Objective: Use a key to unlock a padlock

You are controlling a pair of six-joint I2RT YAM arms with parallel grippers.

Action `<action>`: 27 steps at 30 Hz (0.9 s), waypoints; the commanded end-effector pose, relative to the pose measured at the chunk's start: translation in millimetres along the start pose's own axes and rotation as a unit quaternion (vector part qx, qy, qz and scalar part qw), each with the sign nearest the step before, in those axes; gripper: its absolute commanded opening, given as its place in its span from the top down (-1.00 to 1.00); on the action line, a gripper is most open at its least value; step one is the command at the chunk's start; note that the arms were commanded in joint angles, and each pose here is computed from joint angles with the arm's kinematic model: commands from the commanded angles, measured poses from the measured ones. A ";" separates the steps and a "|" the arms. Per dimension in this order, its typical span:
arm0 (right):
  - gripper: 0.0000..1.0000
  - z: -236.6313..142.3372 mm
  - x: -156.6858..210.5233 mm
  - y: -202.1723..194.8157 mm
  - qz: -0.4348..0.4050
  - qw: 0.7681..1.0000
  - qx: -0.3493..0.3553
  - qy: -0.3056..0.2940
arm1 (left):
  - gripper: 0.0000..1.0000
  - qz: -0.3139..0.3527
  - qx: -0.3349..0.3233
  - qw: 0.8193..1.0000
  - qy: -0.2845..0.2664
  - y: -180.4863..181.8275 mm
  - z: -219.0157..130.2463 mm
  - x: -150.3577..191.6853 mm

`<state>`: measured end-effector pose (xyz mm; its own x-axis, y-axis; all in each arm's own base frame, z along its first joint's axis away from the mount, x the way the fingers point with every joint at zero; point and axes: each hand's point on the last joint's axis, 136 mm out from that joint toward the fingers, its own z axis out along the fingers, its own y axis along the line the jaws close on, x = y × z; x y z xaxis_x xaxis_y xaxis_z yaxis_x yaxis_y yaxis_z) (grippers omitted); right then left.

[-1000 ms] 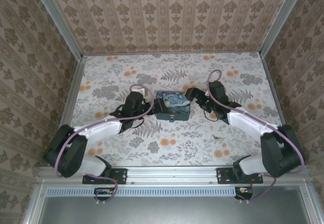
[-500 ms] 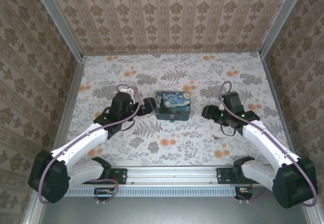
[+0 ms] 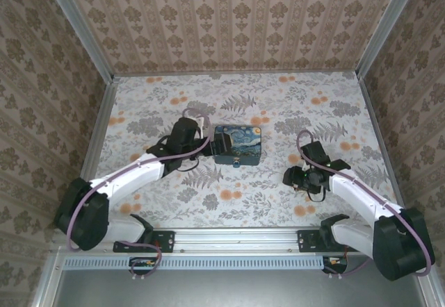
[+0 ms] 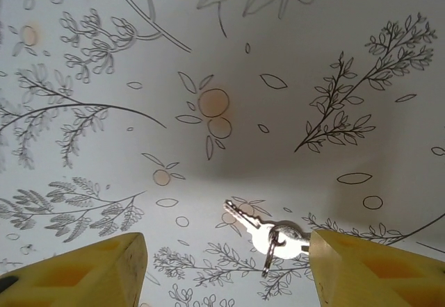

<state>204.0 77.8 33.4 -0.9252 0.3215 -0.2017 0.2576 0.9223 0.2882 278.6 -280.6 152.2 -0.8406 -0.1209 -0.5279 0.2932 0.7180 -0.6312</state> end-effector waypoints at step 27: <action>-0.16 16.5 38.0 6.9 0.066 0.997 -0.027 0.035 | -1.00 0.013 0.052 0.999 0.001 -36.7 19.8 4.1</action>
<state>185.1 90.8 20.2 -0.9047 0.3984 -0.1507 0.3308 0.8801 0.3406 272.3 -315.4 157.7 -0.8362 -0.0938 -0.5404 0.3530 0.6621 -0.6610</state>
